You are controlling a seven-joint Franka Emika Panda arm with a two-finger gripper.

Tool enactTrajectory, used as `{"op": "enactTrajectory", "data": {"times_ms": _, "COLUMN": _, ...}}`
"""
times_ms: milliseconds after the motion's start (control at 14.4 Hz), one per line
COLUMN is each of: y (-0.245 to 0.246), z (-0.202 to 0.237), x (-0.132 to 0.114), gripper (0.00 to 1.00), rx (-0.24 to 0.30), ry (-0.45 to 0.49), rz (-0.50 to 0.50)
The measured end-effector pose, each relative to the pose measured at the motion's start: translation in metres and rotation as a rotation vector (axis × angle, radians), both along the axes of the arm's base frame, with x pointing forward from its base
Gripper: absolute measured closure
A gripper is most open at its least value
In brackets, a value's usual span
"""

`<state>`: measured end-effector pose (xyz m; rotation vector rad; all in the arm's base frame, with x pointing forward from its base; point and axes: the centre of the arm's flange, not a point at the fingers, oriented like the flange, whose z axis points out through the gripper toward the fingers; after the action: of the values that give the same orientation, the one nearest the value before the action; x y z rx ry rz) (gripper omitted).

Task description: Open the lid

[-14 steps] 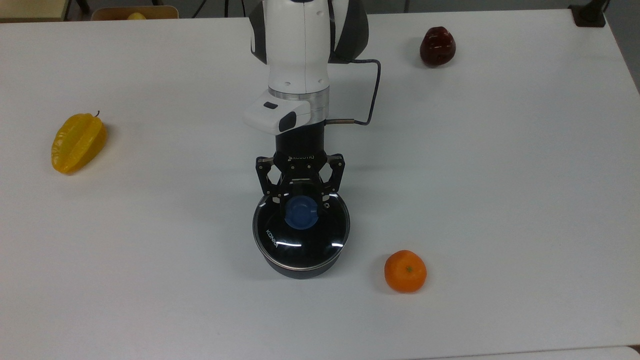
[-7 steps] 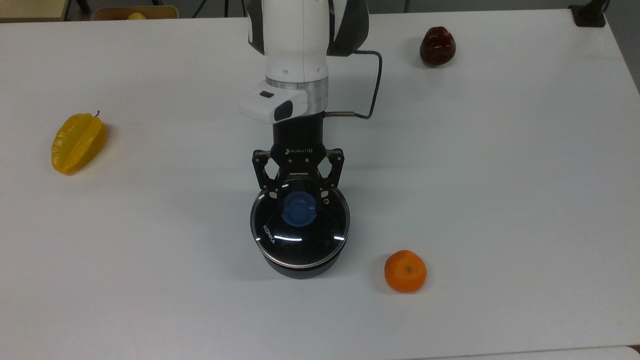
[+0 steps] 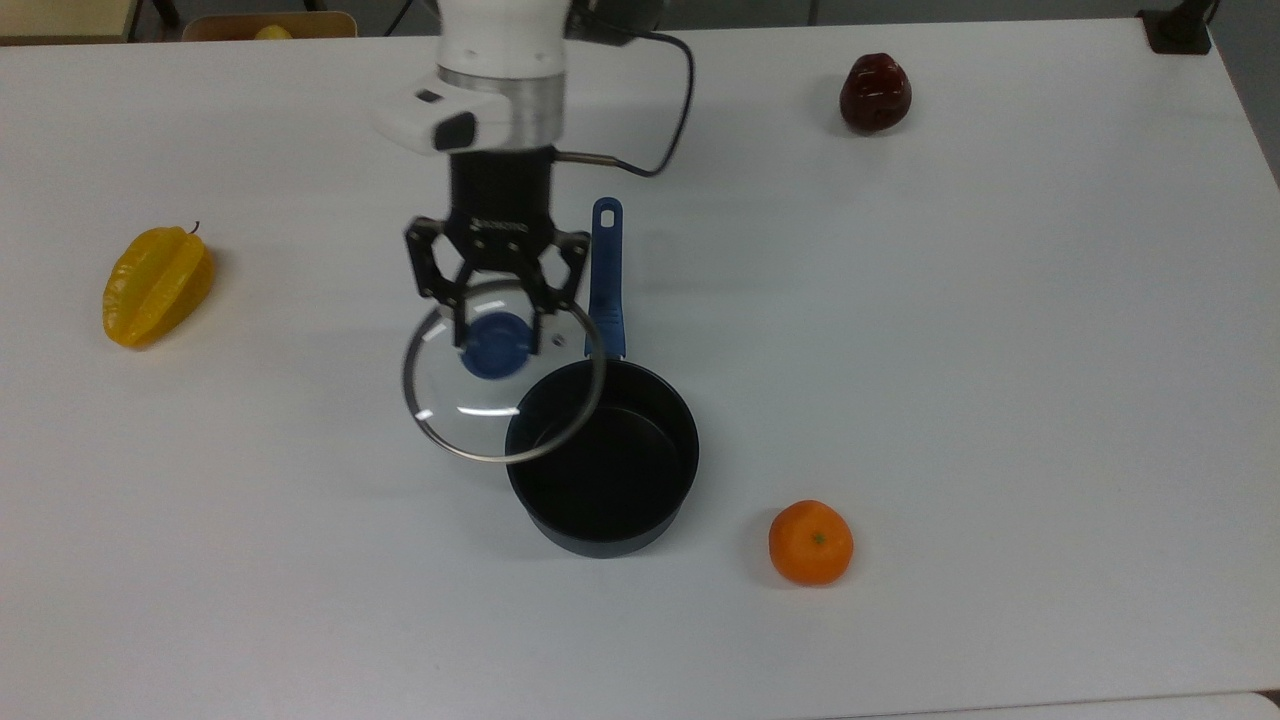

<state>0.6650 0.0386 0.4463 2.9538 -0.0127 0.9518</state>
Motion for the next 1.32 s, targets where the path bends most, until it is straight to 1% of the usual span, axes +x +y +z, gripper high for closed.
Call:
{"op": "enactTrajectory", "data": {"times_ms": 69, "y": -0.019, "z": -0.004, "x": -0.012, "gripper": 0.39, "rx": -0.004, "ry": 0.018, "rz": -0.029}}
{"op": "enactTrajectory", "data": {"times_ms": 139, "y": -0.046, "z": -0.012, "x": -0.031, "gripper": 0.39, "rx": -0.009, "ry": 0.048, "rz": -0.07}}
{"op": "enactTrajectory", "data": {"times_ms": 208, "y": -0.06, "z": -0.019, "x": -0.043, "gripper": 0.39, "rx": -0.01, "ry": 0.069, "rz": -0.094}}
{"op": "enactTrajectory", "data": {"times_ms": 347, "y": -0.077, "z": -0.043, "x": -0.066, "gripper": 0.39, "rx": -0.011, "ry": 0.129, "rz": -0.125}}
{"op": "enactTrajectory", "data": {"times_ms": 485, "y": -0.073, "z": -0.073, "x": -0.081, "gripper": 0.39, "rx": -0.017, "ry": 0.192, "rz": -0.114}}
{"op": "enactTrajectory", "data": {"times_ms": 693, "y": -0.061, "z": -0.09, "x": -0.088, "gripper": 0.39, "rx": -0.022, "ry": 0.226, "rz": -0.09}}
{"op": "enactTrajectory", "data": {"times_ms": 1109, "y": -0.059, "z": -0.111, "x": -0.09, "gripper": 0.39, "rx": -0.021, "ry": 0.27, "rz": -0.086}}
{"op": "enactTrajectory", "data": {"times_ms": 1317, "y": -0.057, "z": -0.11, "x": -0.09, "gripper": 0.38, "rx": -0.029, "ry": 0.308, "rz": -0.09}}
